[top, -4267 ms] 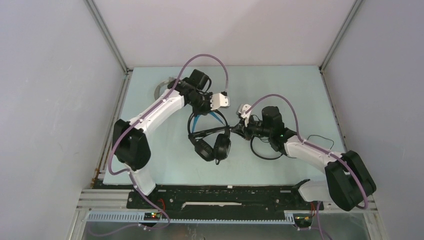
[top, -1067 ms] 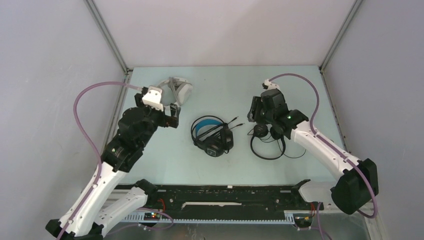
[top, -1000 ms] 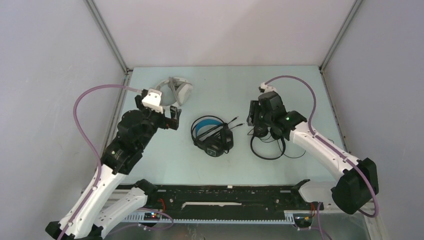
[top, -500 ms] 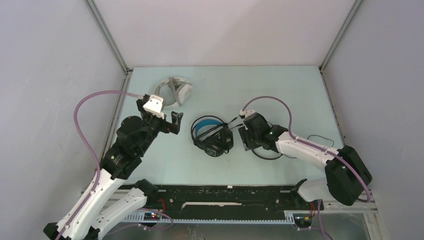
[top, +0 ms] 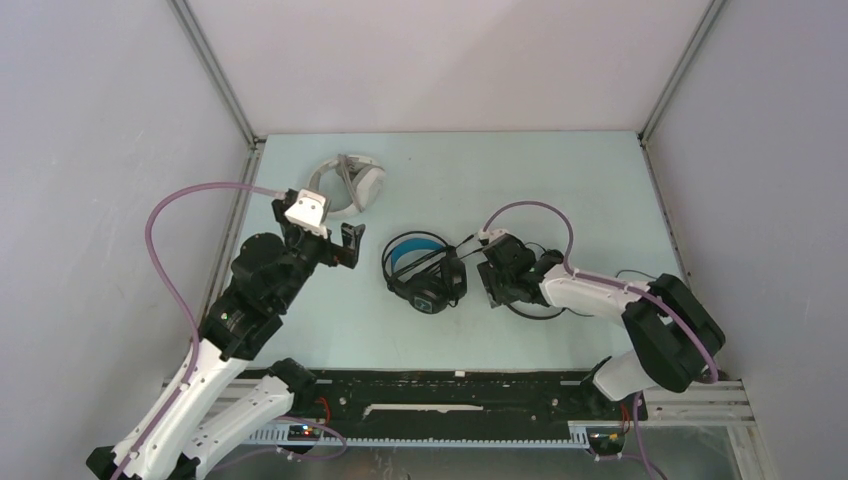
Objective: Wrap the headphones
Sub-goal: Pick up the headphones from the center of the board.
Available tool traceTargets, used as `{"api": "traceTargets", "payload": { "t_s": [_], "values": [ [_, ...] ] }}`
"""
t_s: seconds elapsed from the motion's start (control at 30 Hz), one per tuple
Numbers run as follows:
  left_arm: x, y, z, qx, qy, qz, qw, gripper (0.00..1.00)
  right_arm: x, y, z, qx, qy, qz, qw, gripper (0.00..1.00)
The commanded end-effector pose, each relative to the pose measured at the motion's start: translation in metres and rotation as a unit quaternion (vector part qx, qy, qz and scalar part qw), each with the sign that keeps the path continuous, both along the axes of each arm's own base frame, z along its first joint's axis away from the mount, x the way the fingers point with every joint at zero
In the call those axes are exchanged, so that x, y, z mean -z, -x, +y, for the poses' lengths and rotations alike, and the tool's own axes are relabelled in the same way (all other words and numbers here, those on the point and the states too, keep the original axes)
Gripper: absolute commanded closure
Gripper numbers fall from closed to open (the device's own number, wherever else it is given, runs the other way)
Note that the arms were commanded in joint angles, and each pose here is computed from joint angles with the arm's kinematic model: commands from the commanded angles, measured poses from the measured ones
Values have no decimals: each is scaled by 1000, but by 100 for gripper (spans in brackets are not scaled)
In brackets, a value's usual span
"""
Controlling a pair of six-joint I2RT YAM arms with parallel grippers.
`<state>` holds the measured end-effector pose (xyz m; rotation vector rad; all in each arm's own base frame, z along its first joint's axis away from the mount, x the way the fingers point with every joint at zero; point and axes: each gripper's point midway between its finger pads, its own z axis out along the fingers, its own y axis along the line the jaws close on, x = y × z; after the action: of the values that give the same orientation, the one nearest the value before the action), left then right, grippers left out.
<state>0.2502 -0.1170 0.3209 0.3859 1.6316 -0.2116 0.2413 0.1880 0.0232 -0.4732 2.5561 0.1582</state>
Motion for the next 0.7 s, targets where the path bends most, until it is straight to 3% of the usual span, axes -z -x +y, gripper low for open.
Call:
{"api": "traceTargets", "payload": {
  "t_s": [0.0,0.27,0.43,0.53,0.67],
  "values": [
    [-3,-1,-1,2,1,-18,1000,3,10,-10,-2,26,-2,-6,1000,52],
    [-2,-2,-1,1,-1,-17,1000,3,-38,-34,-5,62,-69,-56,994,100],
    [-1,-4,1,-9,0,-16,1000,3,-117,-48,7,68,-207,-113,969,100],
    [1,-7,4,-21,-3,-12,1000,3,-163,-52,11,84,-295,-144,941,100],
    [5,-9,3,-19,-7,-10,1000,2,-208,-58,1,167,-396,-155,889,100]
  ]
}}
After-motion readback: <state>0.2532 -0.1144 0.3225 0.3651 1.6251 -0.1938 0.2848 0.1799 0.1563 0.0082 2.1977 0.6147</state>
